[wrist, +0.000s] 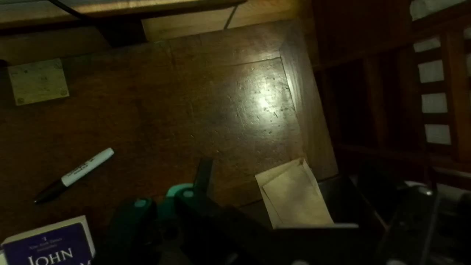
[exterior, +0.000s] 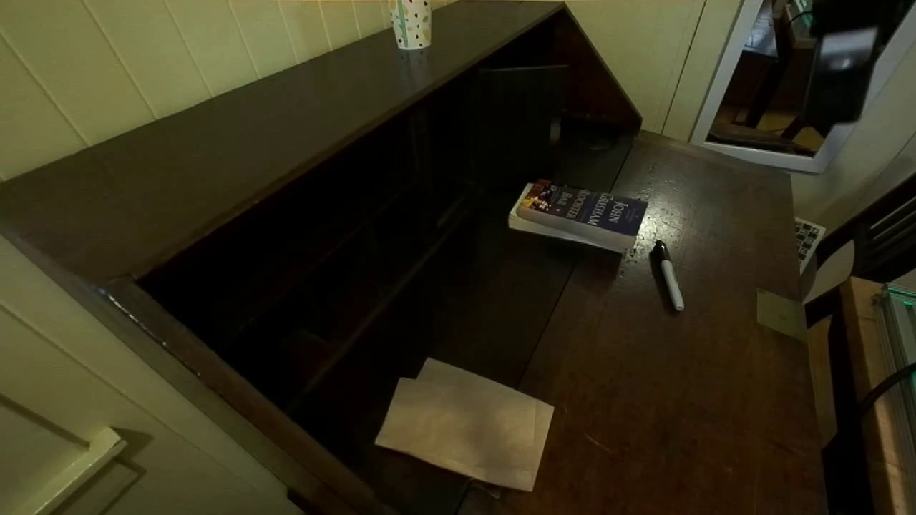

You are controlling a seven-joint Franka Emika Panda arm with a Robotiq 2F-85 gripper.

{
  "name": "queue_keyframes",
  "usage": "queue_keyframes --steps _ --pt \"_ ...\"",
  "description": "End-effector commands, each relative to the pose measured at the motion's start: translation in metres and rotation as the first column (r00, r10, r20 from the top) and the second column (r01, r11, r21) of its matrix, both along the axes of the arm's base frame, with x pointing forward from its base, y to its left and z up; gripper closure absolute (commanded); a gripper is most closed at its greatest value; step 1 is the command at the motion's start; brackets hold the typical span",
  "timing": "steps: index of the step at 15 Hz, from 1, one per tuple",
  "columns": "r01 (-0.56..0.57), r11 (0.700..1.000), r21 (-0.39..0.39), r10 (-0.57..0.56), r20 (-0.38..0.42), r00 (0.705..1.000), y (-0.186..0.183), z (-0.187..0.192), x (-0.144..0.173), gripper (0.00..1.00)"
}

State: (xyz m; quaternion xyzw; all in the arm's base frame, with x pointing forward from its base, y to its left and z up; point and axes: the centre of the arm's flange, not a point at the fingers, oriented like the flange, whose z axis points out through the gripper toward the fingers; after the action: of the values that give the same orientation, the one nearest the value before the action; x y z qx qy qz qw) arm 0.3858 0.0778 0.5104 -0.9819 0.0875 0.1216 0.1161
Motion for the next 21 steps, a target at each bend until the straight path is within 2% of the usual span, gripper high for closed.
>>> queue_keyframes --steps 1,3,5,6,8,9,10,21 --pt "-0.05 0.993 -0.106 0.035 -0.143 0.989 0.007 -0.053 0.008 0.0" --pt "-0.064 0.982 -0.178 0.027 -0.201 0.979 0.008 -0.08 0.009 0.0" --pt "-0.061 0.957 -0.285 -0.006 -0.229 0.973 0.006 -0.099 0.009 0.0" --pt "-0.06 0.94 -0.337 -0.022 -0.233 0.972 0.004 -0.106 0.01 0.0" --pt "-0.051 0.911 -0.409 -0.029 -0.189 0.982 0.002 -0.113 0.01 0.0" --pt "-0.041 0.92 -0.389 -0.021 -0.155 0.988 0.004 -0.113 0.011 0.0" --pt "-0.061 0.932 -0.358 -0.013 -0.201 0.979 0.004 -0.109 0.013 0.0" --pt "-0.061 0.932 -0.359 -0.012 -0.197 0.98 0.004 -0.11 0.014 0.0"
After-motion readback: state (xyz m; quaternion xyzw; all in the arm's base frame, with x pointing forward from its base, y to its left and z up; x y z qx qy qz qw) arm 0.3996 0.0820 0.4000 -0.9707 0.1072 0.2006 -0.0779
